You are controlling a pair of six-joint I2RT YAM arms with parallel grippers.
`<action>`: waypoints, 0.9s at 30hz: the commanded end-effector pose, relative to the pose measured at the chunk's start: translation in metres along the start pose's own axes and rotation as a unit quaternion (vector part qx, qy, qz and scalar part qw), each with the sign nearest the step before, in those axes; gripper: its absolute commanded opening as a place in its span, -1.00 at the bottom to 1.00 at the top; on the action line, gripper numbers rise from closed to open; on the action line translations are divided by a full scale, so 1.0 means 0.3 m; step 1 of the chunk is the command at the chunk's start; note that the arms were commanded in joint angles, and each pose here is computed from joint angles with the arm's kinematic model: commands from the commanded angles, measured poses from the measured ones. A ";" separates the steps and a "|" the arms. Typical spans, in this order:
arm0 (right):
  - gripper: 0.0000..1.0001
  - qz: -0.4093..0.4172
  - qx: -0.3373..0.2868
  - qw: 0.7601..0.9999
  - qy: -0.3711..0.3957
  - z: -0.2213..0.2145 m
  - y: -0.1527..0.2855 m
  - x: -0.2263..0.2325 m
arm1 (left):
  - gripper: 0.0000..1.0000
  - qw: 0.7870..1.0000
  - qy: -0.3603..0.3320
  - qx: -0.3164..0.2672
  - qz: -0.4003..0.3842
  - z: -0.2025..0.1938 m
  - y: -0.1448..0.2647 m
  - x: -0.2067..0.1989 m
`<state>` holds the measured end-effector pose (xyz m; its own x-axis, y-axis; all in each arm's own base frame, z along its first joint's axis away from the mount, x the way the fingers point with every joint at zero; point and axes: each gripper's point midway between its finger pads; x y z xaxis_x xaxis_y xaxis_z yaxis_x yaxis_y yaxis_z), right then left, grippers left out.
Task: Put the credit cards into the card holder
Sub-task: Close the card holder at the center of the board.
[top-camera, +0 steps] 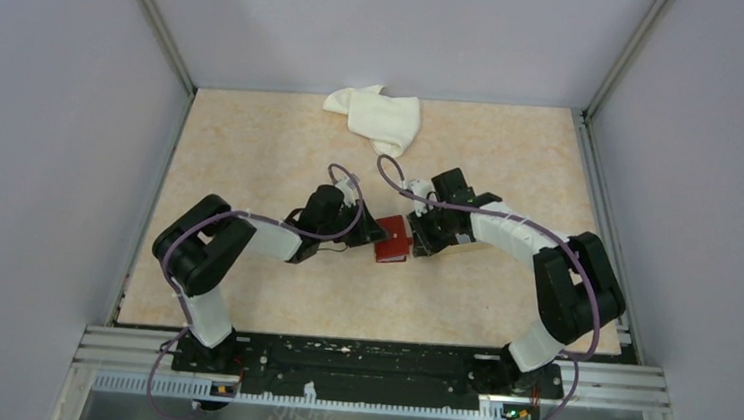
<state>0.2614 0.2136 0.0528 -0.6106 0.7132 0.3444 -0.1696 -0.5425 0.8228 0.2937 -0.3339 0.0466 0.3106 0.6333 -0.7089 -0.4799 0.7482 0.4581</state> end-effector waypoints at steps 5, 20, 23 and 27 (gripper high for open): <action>-0.84 -0.063 -0.044 0.996 0.037 0.073 -0.024 -0.035 | -0.46 0.998 0.008 0.011 0.061 -0.106 0.036 0.069; -0.85 0.012 -0.023 0.988 0.154 0.261 -0.210 0.142 | -0.42 0.999 0.013 -0.016 0.043 -0.108 0.124 0.034; -0.85 0.073 -0.009 0.979 0.191 0.294 -0.234 0.224 | -0.40 0.999 0.016 -0.024 0.046 -0.109 0.149 0.037; -0.81 0.083 0.005 0.974 0.212 0.317 -0.211 0.242 | -0.38 0.998 0.004 -0.038 0.052 -0.089 0.173 0.040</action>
<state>0.3140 0.3226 0.0442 -0.8368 0.5000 0.2229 -0.1261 -0.5722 0.8103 0.2549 -0.3015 0.0495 0.2564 0.6774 -0.6895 -0.5593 0.6857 0.4658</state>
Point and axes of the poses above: each gripper's point midway between its finger pads, its own y axis back along the fingers, its own x axis along the line the jaws close on, z = x × y, and after that the axes turned 7 degrees about -y, right-handed
